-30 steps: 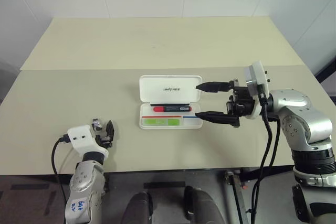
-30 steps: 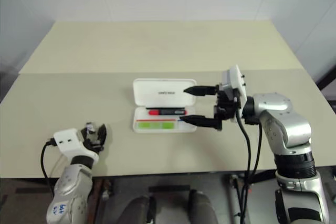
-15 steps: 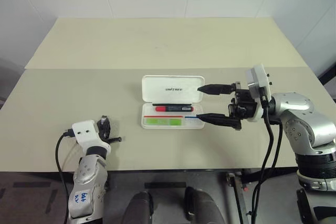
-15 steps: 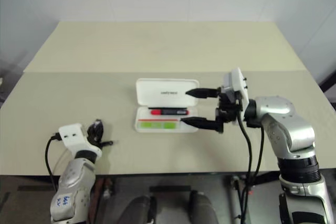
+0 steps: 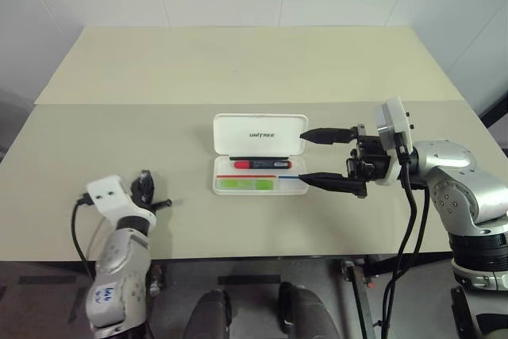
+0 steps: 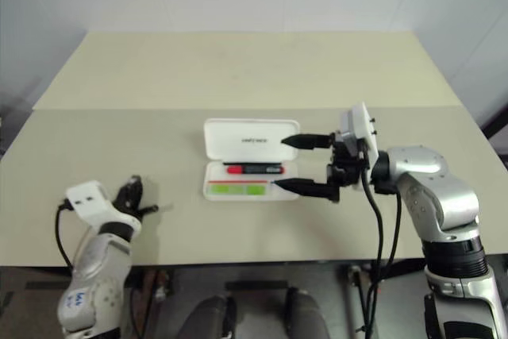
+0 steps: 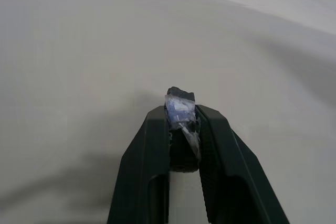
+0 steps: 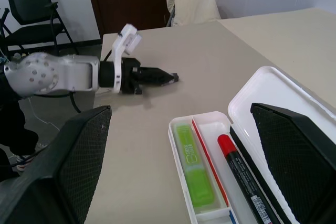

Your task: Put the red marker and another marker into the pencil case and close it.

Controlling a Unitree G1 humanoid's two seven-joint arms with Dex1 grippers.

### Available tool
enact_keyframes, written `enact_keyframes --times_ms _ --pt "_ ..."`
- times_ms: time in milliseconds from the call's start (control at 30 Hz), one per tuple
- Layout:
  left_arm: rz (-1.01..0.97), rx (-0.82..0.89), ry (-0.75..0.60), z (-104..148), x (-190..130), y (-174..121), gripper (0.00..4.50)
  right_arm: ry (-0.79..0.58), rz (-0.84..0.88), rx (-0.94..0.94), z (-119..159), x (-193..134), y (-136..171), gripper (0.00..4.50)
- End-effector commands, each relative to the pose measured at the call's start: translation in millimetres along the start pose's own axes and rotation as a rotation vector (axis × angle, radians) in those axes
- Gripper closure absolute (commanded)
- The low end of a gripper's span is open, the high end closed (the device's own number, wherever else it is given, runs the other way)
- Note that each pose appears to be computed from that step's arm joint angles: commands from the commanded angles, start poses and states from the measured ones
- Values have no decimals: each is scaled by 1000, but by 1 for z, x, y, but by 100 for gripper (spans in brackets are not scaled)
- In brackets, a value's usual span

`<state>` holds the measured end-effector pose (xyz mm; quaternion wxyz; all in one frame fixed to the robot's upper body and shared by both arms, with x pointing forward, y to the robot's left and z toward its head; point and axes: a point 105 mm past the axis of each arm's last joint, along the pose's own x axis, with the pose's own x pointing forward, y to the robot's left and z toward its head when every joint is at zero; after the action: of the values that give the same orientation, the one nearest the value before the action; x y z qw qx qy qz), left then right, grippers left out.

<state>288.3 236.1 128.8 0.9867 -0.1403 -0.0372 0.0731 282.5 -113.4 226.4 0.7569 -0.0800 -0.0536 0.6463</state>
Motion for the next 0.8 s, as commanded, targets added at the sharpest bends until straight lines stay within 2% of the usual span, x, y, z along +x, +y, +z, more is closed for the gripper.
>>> enact_keyframes --times_ms 33,133,200,300,433,567,800 --pt "-147 14 -116 37 -9 -20 417 -25 11 -33 5 1 2 0" --pt "-219 18 -127 47 -12 -29 417 -33 10 -35 5 1 2 0" --pt "-368 31 -131 58 -14 -46 417 -39 0 -40 5 0 2 0" --pt "-591 135 -76 62 -16 -67 417 -46 -36 -56 8 -3 0 0" --pt "-817 292 5 58 -15 -80 417 -41 -87 -80 12 -11 -3 0" --pt "-967 376 54 53 -13 -89 417 -24 -127 -96 13 -19 -3 0" --pt "-1321 497 145 21 -8 -124 417 45 -250 -129 13 -48 7 0"
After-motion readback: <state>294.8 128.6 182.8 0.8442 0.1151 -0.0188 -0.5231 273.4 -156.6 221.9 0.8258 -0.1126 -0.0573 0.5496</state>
